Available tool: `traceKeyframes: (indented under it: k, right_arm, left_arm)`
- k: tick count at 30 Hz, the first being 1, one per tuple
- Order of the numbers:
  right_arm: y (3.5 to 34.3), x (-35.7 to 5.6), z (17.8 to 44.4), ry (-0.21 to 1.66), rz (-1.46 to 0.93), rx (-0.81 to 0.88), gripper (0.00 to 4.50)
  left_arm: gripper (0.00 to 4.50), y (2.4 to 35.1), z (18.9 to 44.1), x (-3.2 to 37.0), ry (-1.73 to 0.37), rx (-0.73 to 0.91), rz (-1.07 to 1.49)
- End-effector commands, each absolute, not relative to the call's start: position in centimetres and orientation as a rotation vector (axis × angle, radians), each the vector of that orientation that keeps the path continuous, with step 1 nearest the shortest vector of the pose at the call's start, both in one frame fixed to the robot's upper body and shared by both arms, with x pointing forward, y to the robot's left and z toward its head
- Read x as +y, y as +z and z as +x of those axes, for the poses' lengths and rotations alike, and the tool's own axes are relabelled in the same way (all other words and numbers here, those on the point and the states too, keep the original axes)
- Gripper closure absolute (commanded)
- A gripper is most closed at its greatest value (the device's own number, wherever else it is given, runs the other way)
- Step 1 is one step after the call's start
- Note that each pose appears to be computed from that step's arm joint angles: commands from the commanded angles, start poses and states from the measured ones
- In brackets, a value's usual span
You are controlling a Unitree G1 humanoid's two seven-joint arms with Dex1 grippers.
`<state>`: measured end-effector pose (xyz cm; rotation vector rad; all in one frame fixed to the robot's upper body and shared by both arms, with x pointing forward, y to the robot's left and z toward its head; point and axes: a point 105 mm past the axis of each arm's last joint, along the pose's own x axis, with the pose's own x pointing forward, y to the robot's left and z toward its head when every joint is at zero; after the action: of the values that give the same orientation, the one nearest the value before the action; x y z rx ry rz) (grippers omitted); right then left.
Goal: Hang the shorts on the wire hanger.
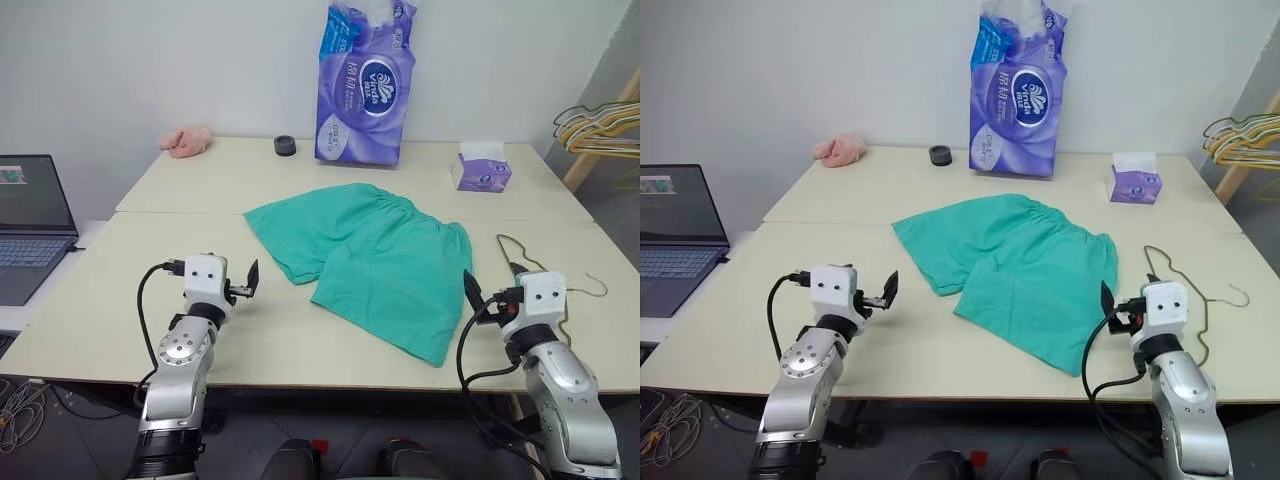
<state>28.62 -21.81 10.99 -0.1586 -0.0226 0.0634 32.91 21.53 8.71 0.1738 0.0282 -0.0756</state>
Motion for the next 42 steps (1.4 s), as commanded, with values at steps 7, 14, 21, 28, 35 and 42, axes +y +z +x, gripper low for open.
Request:
traceKeyframes:
  k: [7,14,21,28,35,42]
  right_arm:
    - [12.4,-21.9,28.7,0.054,-0.168,-0.071,0.04]
    - [11.7,-22.4,28.5,0.064,-0.178,-0.057,0.04]
    - [11.3,-22.7,28.7,0.063,-0.181,-0.06,0.04]
    - [11.6,-22.5,28.8,0.07,-0.188,-0.069,0.04]
    - [11.9,-22.0,27.7,0.135,-0.198,-0.059,0.04]
    - [12.0,-18.4,23.2,0.52,-0.256,0.04,0.04]
  left_arm:
    - [0.0,10.2,33.2,20.6,-0.141,-0.019,0.203]
    - [0.0,10.2,33.3,20.6,-0.134,-0.021,0.197]
    - [0.0,10.3,33.3,20.5,-0.133,-0.024,0.198]
    - [0.0,10.0,33.4,20.2,-0.148,-0.015,0.183]
    - [0.0,11.1,31.9,14.5,-0.552,-0.039,0.113]
    - [0.0,10.0,29.6,7.1,-1.072,0.062,0.245]
